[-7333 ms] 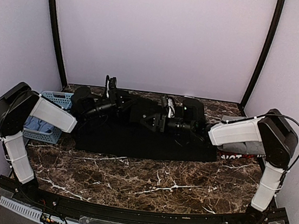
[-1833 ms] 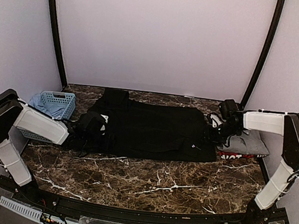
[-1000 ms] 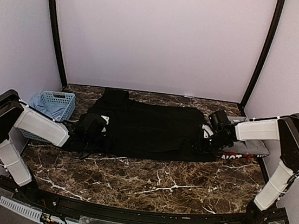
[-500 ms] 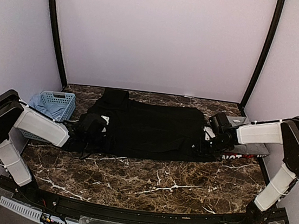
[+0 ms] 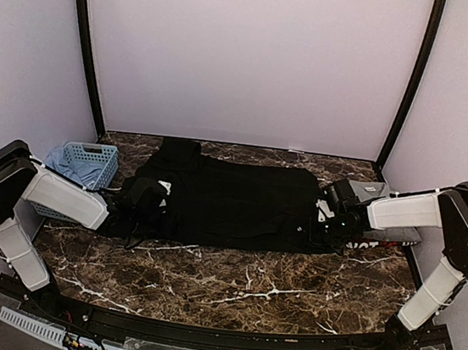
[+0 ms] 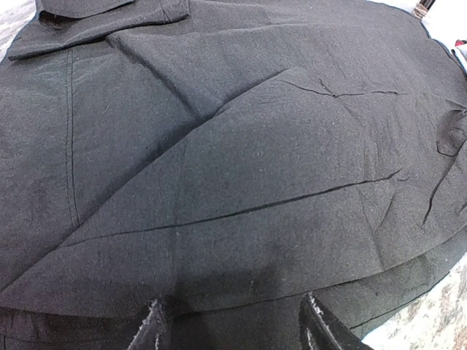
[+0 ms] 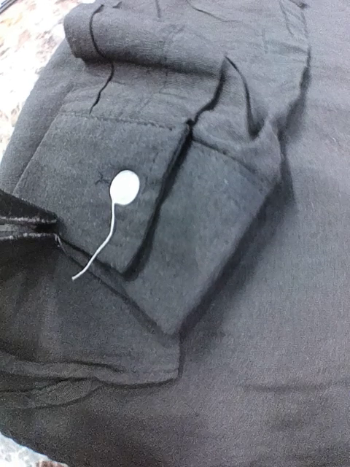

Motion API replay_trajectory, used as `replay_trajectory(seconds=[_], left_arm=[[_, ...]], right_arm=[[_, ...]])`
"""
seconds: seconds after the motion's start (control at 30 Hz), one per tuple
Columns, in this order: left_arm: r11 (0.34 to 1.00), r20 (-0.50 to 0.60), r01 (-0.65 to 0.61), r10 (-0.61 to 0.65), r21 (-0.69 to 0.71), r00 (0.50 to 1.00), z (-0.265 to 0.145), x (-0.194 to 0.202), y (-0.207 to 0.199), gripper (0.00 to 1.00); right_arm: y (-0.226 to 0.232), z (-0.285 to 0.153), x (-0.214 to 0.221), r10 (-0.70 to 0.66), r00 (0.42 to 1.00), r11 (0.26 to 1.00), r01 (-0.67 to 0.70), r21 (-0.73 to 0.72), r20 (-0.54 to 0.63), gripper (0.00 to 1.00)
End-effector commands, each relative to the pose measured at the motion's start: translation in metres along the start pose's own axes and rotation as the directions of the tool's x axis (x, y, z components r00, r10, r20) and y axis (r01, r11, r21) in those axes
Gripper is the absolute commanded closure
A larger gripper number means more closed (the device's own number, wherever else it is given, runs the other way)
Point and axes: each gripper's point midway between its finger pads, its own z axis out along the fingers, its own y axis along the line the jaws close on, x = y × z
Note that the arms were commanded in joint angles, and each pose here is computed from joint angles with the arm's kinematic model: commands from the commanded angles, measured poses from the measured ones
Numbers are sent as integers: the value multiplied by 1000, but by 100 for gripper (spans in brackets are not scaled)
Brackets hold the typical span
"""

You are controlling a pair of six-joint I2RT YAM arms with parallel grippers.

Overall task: Fold and stack the long sleeve shirts
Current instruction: Adjust the sleeve of the 1/3-folded shirt.

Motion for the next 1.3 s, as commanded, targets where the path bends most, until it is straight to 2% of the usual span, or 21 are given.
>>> replay_trajectory(seconds=[0.0, 0.17, 0.33, 0.63, 0.67, 0.73, 0.77, 0.83, 0.97, 1.27], left_arm=[[1000, -5, -1, 1, -6, 1000, -1, 6, 1, 39], [1000, -4, 1, -1, -14, 1000, -1, 6, 3, 39], [1000, 1, -2, 2, -23, 1000, -3, 5, 5, 39], [1000, 6, -2, 2, -25, 1000, -3, 4, 6, 39], [1000, 7, -2, 3, -24, 1000, -3, 3, 5, 39], [1000, 8, -2, 2, -24, 1000, -3, 3, 5, 39], [1000, 7, -1, 1, -23, 1000, -3, 3, 5, 39], [1000, 7, -2, 2, -22, 1000, -3, 3, 5, 39], [1000, 3, -2, 2, -25, 1000, -3, 4, 6, 39], [1000, -4, 1, -1, -30, 1000, -2, 6, 6, 39]], right_arm=[[1, -8, -2, -4, 1000, 1000, 4, 13, 27, 100], [3, -15, -8, -1, 999, 1000, 1, 12, 51, 100], [-6, -26, -17, 2, 995, 997, -8, 72, 96, 100], [-6, -23, -27, -14, 995, 996, 5, 90, 102, 100], [-5, -22, -28, -19, 995, 996, 10, 88, 100, 99], [-6, -17, -27, -26, 996, 995, 18, 93, 87, 83], [-6, -15, -29, -31, 996, 995, 23, 94, 88, 78], [-7, -11, -30, -47, 995, 994, 39, 103, 86, 72], [-7, -4, -34, -78, 994, 991, 69, 112, 77, 68], [1, 8, -39, -84, 992, 995, 78, 65, 92, 69]])
